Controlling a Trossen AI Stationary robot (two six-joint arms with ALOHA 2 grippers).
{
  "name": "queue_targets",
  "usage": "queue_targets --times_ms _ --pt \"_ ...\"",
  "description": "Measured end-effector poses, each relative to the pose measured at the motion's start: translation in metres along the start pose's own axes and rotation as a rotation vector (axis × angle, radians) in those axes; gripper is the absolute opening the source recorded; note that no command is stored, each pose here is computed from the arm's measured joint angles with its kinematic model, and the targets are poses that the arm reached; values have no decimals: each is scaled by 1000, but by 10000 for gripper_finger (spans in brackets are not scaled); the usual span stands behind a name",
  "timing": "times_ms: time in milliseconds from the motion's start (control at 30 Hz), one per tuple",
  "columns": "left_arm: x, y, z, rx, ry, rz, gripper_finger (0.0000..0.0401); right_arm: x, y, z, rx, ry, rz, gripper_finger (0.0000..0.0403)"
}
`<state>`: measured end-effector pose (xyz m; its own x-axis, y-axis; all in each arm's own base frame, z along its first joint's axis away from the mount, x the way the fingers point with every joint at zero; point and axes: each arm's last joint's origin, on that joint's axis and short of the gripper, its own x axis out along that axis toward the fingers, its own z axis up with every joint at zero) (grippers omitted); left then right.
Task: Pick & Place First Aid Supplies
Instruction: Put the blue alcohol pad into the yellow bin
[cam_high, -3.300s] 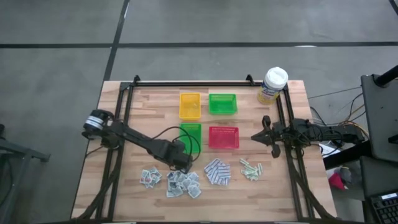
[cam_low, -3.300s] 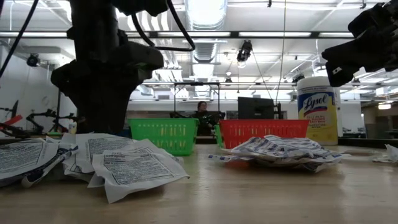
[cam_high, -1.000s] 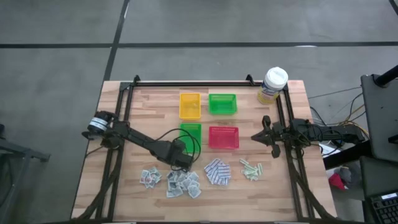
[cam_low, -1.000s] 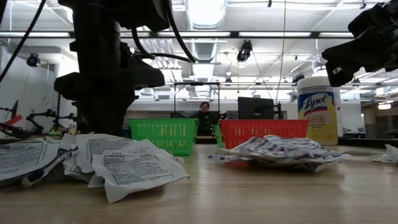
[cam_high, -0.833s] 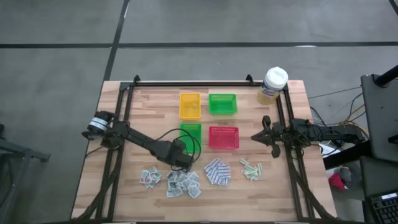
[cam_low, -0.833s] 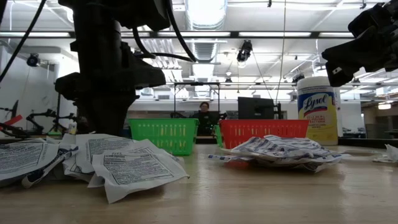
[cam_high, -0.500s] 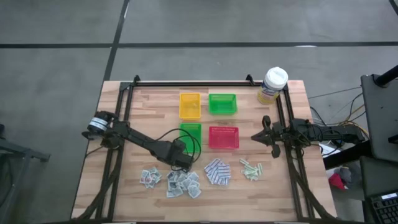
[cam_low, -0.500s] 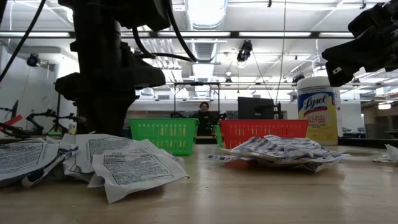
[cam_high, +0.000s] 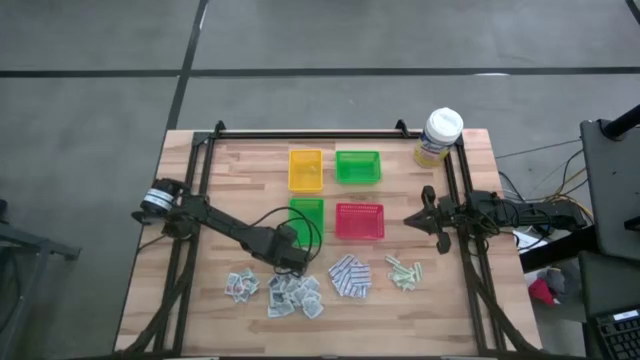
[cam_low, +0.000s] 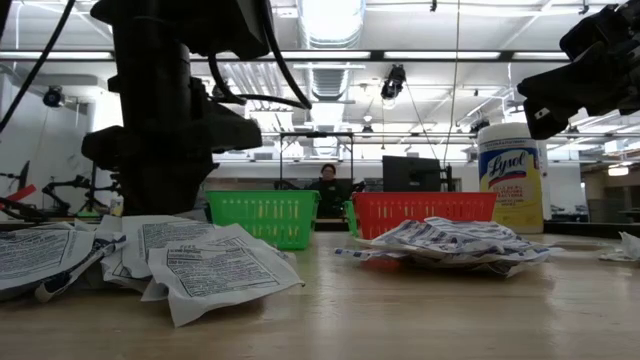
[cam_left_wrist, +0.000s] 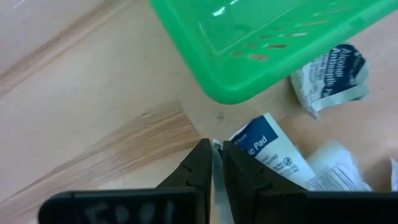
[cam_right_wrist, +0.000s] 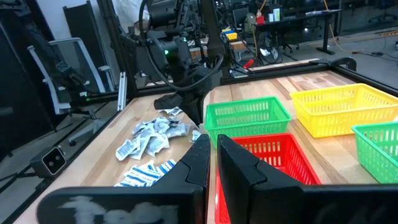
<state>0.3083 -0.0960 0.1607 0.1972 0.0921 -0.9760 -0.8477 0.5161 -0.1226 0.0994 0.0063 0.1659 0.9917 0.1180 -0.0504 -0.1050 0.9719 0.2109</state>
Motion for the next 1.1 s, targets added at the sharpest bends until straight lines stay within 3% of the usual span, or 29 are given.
queue_targets --times_ms 367,567,833,1100 --pt "2 1 -1 0 2 2 34 0 0 0 0 0 0 28" --pt "3 2 -1 -5 0 6 4 0 0 0 0 0 0 28" --pt "3 3 -1 -5 -2 10 0 0 0 0 0 0 0 28" --pt "-12 7 0 -2 3 6 0 0 0 0 0 0 0 28"
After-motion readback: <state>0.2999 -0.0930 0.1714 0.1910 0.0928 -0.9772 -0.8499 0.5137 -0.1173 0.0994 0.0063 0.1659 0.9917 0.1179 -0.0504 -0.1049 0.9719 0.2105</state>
